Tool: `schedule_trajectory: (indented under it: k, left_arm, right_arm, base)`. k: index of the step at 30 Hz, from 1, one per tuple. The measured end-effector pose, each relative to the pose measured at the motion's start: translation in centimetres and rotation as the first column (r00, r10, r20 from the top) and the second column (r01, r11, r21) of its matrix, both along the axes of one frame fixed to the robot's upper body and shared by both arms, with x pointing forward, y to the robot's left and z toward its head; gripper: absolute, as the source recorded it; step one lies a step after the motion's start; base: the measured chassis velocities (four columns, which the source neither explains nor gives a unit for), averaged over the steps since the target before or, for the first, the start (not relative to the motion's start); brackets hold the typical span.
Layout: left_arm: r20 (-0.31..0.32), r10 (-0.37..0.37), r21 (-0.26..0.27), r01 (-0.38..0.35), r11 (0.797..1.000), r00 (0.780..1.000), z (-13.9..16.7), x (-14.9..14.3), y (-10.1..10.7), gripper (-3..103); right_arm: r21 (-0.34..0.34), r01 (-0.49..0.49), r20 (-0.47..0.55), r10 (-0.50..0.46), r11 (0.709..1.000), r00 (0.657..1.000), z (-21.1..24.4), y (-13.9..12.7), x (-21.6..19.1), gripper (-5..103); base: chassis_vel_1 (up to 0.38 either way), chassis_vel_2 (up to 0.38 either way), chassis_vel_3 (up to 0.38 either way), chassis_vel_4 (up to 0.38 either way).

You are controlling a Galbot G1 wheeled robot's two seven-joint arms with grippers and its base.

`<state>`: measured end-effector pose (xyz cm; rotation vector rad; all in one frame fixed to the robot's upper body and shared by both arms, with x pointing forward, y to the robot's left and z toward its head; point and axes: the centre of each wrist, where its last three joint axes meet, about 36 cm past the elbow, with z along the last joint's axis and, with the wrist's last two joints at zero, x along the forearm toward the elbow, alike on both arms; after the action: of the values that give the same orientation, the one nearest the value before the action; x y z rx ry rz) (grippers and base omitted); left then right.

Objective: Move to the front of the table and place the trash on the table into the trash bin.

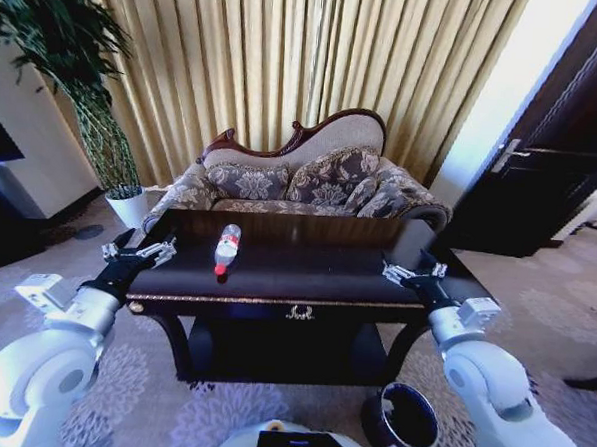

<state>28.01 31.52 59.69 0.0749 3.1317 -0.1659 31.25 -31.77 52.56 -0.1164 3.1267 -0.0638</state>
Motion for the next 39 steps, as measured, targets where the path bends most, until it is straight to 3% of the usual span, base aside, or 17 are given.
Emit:
schedule_trajectory:
  k: [13, 16, 21, 27, 30, 36, 39]
  left_arm:
    - [-0.013, 0.008, -0.019, -0.008, 1.0, 1.0, -0.5, 0.1, -0.2, 100]
    - [-0.02, 0.068, -0.035, -0.068, 0.997, 0.998, -0.2, 1.3, -1.6, 100]
    - [-0.061, 0.068, -0.053, -0.071, 0.996, 0.996, 0.4, 1.8, -2.8, 100]
    - [-0.109, 0.037, -0.004, -0.038, 0.999, 0.993, 0.6, 3.3, -2.7, 100]
    - [-0.12, 0.023, 0.028, -0.02, 0.999, 0.993, 0.4, 5.7, -1.7, 100]
    - [-0.122, 0.013, 0.045, -0.008, 0.999, 0.992, 0.2, 8.3, -1.0, 100]
    - [-0.13, -0.014, 0.041, 0.02, 0.999, 0.991, 0.4, 10.1, -2.0, 100]
  right_arm:
    - [0.035, -0.068, -0.017, 0.069, 0.997, 0.998, 0.6, -0.2, 1.1, 100]
    - [0.037, -0.066, -0.021, 0.066, 0.997, 0.998, 0.5, -0.4, 1.3, 100]
    - [0.039, -0.063, -0.026, 0.064, 0.997, 0.998, 0.3, -0.5, 1.3, 100]
    - [0.038, -0.056, -0.034, 0.057, 0.998, 0.998, -0.1, -0.7, 1.6, 100]
    - [0.042, -0.06, -0.031, 0.061, 0.997, 0.998, -0.2, -0.5, 1.9, 100]
    - [0.043, -0.059, -0.033, 0.06, 0.997, 0.998, -0.3, -0.5, 2.0, 100]
    - [0.042, -0.046, -0.043, 0.048, 0.998, 0.998, -0.7, -0.9, 2.1, 100]
  base:
    - [-0.012, 0.019, 0.013, -0.013]
    - [0.0, 0.0, 0.0, 0.0]
    - [0.0, 0.0, 0.0, 0.0]
    - [0.0, 0.0, 0.0, 0.0]
    - [0.0, 0.0, 0.0, 0.0]
    - [0.0, 0.0, 0.0, 0.0]
    - [0.0, 0.0, 0.0, 0.0]
